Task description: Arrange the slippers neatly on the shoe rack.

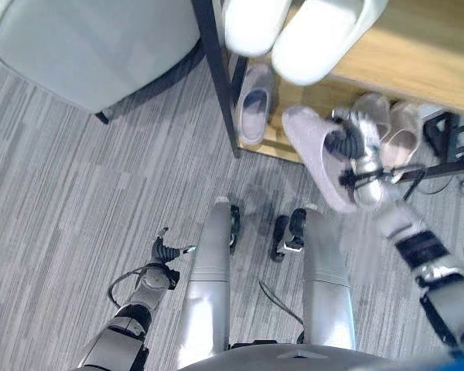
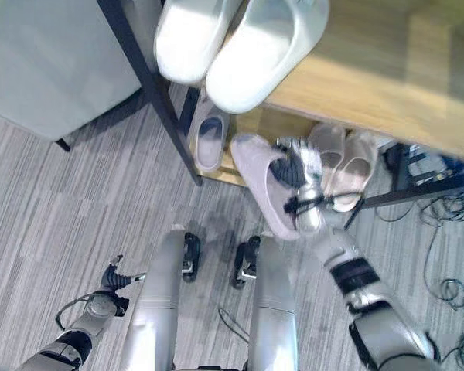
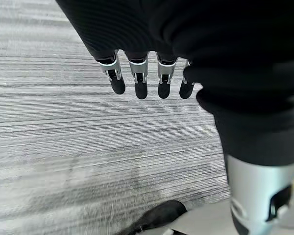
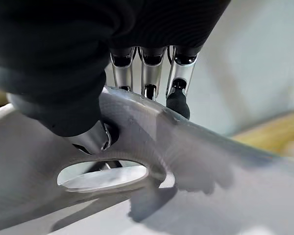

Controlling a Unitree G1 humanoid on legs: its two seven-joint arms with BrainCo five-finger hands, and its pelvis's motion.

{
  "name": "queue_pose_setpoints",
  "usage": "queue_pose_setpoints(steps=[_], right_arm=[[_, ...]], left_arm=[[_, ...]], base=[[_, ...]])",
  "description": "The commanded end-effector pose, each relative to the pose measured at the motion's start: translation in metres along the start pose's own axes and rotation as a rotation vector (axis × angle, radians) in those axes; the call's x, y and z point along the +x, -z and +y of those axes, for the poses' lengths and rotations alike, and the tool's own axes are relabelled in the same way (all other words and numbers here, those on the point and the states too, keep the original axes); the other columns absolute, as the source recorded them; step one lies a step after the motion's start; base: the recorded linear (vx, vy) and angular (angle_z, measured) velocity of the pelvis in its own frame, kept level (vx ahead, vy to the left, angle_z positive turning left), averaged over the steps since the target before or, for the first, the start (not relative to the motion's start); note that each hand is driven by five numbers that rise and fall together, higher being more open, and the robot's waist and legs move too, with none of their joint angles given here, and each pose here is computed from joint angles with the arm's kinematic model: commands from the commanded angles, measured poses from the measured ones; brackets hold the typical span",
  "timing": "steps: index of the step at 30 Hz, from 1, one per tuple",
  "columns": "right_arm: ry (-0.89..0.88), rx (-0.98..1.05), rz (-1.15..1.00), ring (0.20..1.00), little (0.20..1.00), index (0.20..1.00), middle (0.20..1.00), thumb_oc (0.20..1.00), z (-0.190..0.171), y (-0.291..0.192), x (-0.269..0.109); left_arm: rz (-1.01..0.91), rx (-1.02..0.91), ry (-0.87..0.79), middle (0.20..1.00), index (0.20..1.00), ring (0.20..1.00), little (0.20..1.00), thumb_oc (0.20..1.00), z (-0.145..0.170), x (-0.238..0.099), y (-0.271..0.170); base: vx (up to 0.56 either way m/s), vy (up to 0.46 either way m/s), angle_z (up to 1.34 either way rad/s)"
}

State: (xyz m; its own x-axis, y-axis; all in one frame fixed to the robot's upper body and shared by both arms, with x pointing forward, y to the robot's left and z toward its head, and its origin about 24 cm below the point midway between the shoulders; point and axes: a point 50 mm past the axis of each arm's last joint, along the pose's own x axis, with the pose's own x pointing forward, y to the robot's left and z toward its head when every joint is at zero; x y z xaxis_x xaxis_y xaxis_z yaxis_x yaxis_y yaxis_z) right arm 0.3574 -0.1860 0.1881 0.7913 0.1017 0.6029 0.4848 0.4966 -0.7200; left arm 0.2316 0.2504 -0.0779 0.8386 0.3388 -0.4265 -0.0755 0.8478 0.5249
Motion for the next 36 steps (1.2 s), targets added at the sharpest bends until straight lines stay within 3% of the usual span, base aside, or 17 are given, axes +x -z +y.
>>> queue_pose_setpoints(steps=[1,7,11,21,36], right_arm=[[0.106,-0.033,0.055,0.2,0.2,0.2,0.2,0.2,-0.023,0.013,0.012],[0.289,-0.184,0.078,0.2,0.2,0.2,0.2,0.2,-0.069,0.003,0.079],[0.315,-0.229,0.124,0.2,0.2,0.2,0.2,0.2,-0.079,0.005,0.093],[0.224,-0.065,0.262,0.2,0.2,0.2,0.2,0.2,-0.038,-0.008,0.101],[0.298,-0.093,0.306,0.2,0.2,0.2,0.2,0.2,-0.064,-0.004,0.112]], left_arm=[[0.044,-0.06,-0.049,1.0,1.0,1.0,1.0,1.0,0.007,-0.01,0.022],[0.012,-0.046,-0.087,1.0,1.0,1.0,1.0,1.0,0.011,-0.009,0.018],[-0.004,-0.055,-0.098,1.0,1.0,1.0,1.0,1.0,0.014,-0.011,0.018],[0.051,-0.082,-0.081,1.0,1.0,1.0,1.0,1.0,0.002,-0.016,0.027],[0.002,-0.119,-0.142,1.0,1.0,1.0,1.0,1.0,0.022,-0.012,0.019]], base=[[0.02,0.014,0.21],[0.1,0.015,0.18],[0.08,-0.007,0.05],[0.03,-0.014,-0.02],[0.01,-0.001,0.0]])
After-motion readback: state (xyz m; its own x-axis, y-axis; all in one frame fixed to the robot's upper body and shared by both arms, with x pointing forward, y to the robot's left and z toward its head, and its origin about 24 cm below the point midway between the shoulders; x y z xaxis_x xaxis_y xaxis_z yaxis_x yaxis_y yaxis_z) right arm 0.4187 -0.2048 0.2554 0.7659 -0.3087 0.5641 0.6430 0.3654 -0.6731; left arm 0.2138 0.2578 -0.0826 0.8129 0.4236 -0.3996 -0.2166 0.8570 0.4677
